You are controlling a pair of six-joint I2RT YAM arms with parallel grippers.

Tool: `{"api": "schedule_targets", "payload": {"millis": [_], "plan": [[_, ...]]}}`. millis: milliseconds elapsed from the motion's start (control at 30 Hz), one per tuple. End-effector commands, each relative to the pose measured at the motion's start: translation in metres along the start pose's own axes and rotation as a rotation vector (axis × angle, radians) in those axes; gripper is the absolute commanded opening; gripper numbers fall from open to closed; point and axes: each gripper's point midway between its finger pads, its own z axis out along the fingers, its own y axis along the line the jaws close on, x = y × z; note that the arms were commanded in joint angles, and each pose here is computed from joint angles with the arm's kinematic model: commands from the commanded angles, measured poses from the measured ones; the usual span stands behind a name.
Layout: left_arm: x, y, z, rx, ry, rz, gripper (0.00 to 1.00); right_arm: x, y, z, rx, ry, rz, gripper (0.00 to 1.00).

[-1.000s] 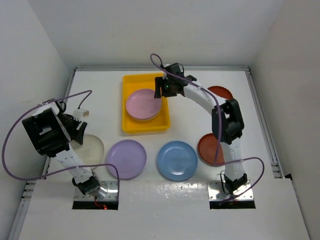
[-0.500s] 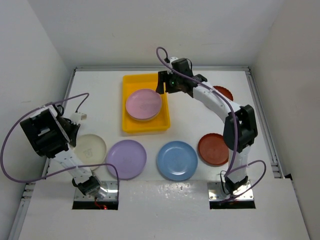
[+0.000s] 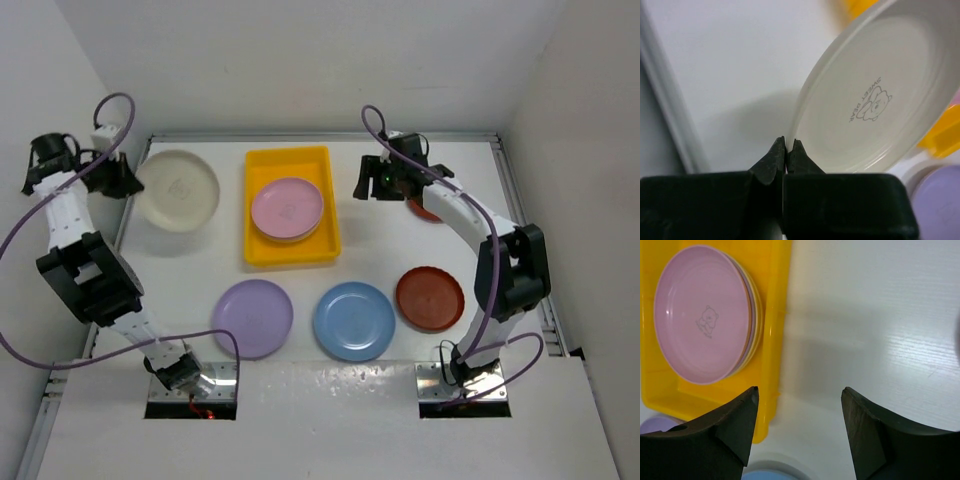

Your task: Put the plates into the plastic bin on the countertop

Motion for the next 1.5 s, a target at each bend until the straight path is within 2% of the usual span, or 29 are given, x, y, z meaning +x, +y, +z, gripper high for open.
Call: {"api": "schedule_targets", "payload": {"millis": [0, 67, 100, 167, 233, 333, 500, 700, 867, 1133, 1300, 1367, 1467], "plan": [[-0.098, -0.076, 0.019, 0.211, -0.231, -0.057, 0.0, -0.004, 0.001, -0.015, 0.005, -0.033, 0.004, 0.67], [-0.104, -0.086, 0.044, 0.208, -0.195, -0.089, 0.0, 0.004, -0.001, -0.016, 0.003, -0.003, 0.019, 0.67], [-0.104, -0.102, 0.071, 0.243, -0.154, -0.111, 0.0, 0.007, -0.007, -0.016, 0.002, 0.007, 0.034, 0.67], [-0.098, -0.105, 0.099, 0.196, -0.09, -0.143, 0.0, 0.021, -0.012, -0.017, -0.003, 0.041, 0.049, 0.67], [-0.093, -0.127, 0.129, 0.242, -0.04, -0.152, 0.0, 0.025, -0.017, -0.022, 0.003, 0.047, 0.045, 0.67], [-0.085, -0.162, 0.161, 0.299, 0.02, -0.139, 0.0, 0.042, -0.026, -0.028, 0.03, 0.073, 0.032, 0.68], [-0.075, -0.198, 0.191, 0.333, 0.08, -0.096, 0.0, 0.074, -0.033, -0.034, 0.045, 0.143, 0.041, 0.68], [-0.054, -0.2, 0.204, 0.281, 0.148, -0.055, 0.01, 0.095, -0.035, -0.039, 0.037, 0.199, 0.044, 0.68], [-0.029, -0.218, 0.211, 0.281, 0.243, 0.016, 0.15, 0.123, -0.032, -0.04, -0.032, 0.276, 0.003, 0.71], [-0.019, -0.216, 0.212, 0.248, 0.29, 0.052, 0.25, 0.177, -0.014, -0.041, -0.157, 0.352, -0.147, 0.72], [-0.024, -0.21, 0.21, 0.22, 0.286, 0.078, 0.44, 0.203, -0.008, -0.035, -0.187, 0.396, -0.221, 0.72], [-0.027, -0.21, 0.209, 0.219, 0.283, 0.079, 0.51, 0.212, -0.012, -0.033, -0.181, 0.417, -0.245, 0.7], [-0.029, -0.208, 0.208, 0.212, 0.284, 0.09, 0.52, 0.222, -0.011, -0.03, -0.186, 0.439, -0.27, 0.62]]}}
